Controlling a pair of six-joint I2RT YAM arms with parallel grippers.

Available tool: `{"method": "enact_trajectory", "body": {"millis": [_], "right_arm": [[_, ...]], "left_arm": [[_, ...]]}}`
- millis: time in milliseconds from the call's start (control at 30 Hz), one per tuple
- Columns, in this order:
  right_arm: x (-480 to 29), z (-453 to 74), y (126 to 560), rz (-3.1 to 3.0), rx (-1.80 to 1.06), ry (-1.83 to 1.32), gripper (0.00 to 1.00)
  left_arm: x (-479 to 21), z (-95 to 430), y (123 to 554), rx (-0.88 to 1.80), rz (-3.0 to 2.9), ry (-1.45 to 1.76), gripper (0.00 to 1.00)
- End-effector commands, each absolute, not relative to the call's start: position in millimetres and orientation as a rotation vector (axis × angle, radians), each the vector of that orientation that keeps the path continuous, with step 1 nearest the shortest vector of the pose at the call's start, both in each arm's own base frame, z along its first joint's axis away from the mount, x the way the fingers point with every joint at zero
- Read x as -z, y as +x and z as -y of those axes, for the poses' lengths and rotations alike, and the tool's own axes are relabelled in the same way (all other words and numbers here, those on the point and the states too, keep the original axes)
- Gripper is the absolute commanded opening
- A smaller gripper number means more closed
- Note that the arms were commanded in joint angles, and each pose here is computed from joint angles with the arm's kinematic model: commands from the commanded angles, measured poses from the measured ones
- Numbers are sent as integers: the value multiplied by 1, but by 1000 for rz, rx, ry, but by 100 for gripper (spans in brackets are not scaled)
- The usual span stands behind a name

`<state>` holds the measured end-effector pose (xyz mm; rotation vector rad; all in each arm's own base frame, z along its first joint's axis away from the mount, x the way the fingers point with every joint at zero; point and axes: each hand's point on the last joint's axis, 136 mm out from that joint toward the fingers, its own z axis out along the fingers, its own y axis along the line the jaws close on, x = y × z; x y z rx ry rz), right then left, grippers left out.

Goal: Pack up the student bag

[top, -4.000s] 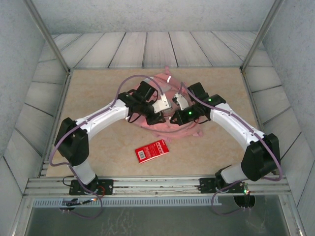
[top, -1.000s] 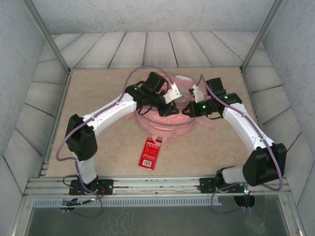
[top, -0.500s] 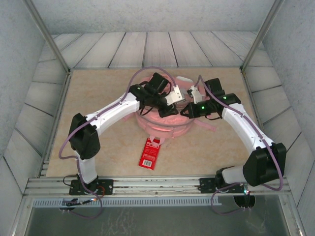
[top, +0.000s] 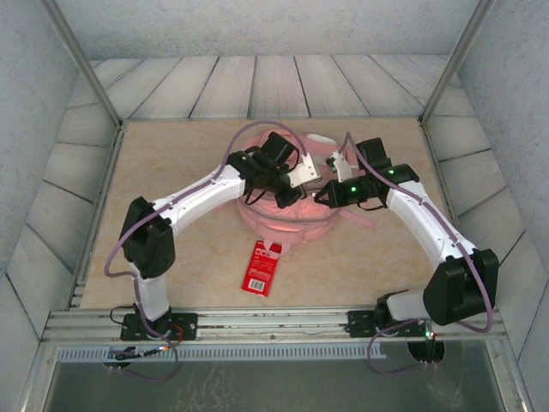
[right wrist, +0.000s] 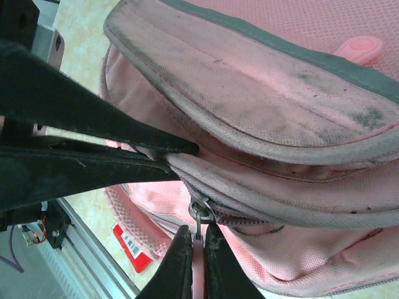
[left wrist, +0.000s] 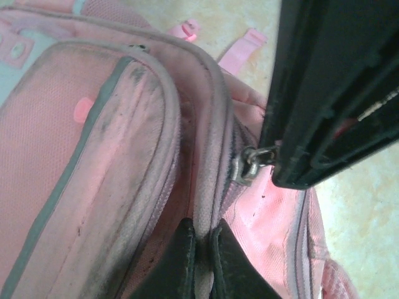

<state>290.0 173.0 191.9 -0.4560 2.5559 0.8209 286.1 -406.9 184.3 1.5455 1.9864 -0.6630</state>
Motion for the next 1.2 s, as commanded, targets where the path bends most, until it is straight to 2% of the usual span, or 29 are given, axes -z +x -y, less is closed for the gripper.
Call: {"method": "enact_trajectory", "body": {"millis": [0,167,500,733,933,1167], "right_arm": [[-212,-183,286,-2473,-894,-512,0],[-207,-172,295,-2497,-792,-455,0],[-190,-160,304,-2513,-734,-372,0],[-199,-174,293,-2479,-861,-456,0],[-189,-161,297,-2520,-749,-412,0],[-168,-141,312,-2579,-631,-302,0]], "left_arm": [[-159,391,292,579,-2098,1527,0],[-161,366,308,526,-2144,1420,0],[-167,272,355,481,-2247,1064,0],[-140,227,388,423,-2360,878,0],[-111,191,415,380,-2442,724,0],[-92,166,416,314,-2506,657,0]]}}
